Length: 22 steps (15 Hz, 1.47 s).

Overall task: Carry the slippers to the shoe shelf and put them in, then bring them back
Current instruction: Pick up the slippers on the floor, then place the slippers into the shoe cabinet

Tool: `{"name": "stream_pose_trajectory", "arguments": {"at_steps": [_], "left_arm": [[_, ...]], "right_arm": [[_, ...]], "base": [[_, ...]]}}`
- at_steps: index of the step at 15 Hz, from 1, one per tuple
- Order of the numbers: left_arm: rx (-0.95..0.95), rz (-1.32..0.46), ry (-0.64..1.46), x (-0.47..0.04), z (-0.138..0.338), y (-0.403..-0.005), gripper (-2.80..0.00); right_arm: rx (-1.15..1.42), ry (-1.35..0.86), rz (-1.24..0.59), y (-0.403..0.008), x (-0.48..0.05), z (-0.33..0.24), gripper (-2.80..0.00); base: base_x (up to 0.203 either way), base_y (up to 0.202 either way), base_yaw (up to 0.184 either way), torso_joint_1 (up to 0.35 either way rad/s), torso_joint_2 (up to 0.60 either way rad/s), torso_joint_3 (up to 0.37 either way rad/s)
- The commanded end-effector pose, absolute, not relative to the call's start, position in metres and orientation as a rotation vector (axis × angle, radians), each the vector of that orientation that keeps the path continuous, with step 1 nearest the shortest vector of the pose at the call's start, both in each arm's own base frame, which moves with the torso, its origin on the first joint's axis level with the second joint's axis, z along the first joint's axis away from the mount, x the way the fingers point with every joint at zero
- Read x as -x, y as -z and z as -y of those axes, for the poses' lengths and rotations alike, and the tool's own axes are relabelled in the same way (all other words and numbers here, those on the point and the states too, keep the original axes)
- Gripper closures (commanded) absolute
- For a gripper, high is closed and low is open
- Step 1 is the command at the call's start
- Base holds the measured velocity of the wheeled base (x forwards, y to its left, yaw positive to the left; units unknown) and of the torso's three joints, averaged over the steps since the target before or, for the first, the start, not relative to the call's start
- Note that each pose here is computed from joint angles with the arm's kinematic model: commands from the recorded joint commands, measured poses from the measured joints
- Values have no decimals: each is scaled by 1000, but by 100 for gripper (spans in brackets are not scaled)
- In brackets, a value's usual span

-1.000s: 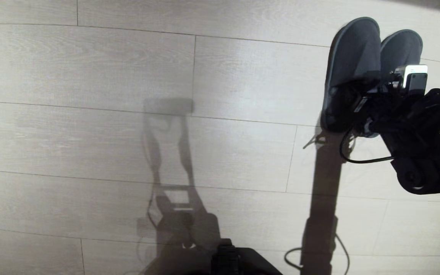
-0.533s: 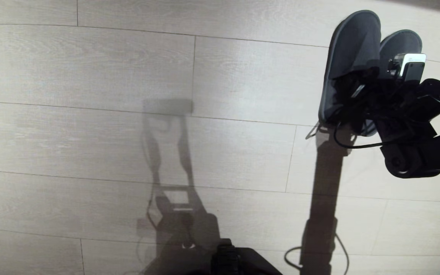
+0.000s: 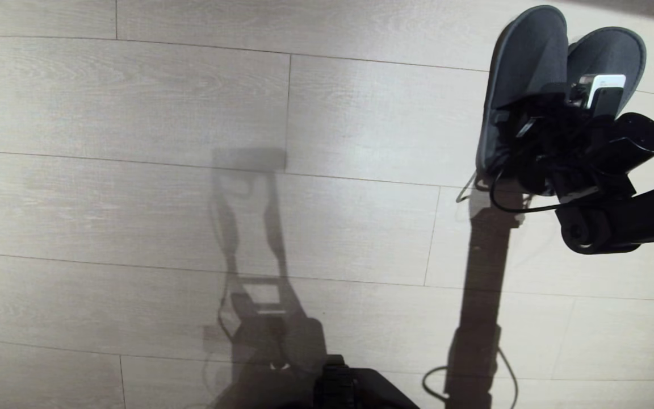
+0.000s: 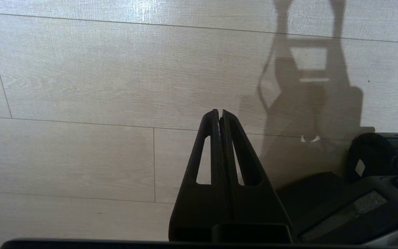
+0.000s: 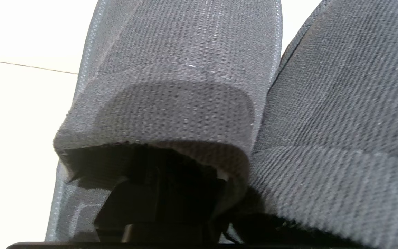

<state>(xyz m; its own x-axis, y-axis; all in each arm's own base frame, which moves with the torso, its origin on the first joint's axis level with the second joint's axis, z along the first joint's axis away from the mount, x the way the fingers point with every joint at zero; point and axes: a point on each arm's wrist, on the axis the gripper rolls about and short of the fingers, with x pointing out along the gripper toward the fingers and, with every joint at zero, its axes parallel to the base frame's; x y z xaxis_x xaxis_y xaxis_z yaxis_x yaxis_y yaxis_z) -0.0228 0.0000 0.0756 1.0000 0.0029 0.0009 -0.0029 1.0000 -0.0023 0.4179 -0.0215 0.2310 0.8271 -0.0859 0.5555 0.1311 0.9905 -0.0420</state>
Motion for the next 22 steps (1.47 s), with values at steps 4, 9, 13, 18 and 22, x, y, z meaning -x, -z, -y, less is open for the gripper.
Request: {"name": "stream_pose_trajectory", "arguments": {"at_steps": [4, 9, 13, 18, 22], "left_arm": [[3, 2, -3, 23, 0, -76, 0], [3, 1, -3, 23, 0, -75, 0], [3, 2, -3, 23, 0, -76, 0], [3, 2, -3, 23, 0, -75, 0], [3, 3, -4, 23, 0, -76, 0]], "right_arm": [[66, 98, 571, -243, -401, 24, 0], [16, 33, 546, -294, -326, 18, 0], [-17, -2, 514, -306, -277, 15, 0], [-21, -15, 490, -321, -216, 11, 0], [-2, -92, 482, -330, -142, 5, 0]], "base": [[0, 0, 0, 0, 0, 0], [0, 0, 0, 0, 0, 0], [0, 0, 0, 0, 0, 0], [0, 0, 0, 0, 0, 0], [0, 0, 0, 0, 0, 0]]}}
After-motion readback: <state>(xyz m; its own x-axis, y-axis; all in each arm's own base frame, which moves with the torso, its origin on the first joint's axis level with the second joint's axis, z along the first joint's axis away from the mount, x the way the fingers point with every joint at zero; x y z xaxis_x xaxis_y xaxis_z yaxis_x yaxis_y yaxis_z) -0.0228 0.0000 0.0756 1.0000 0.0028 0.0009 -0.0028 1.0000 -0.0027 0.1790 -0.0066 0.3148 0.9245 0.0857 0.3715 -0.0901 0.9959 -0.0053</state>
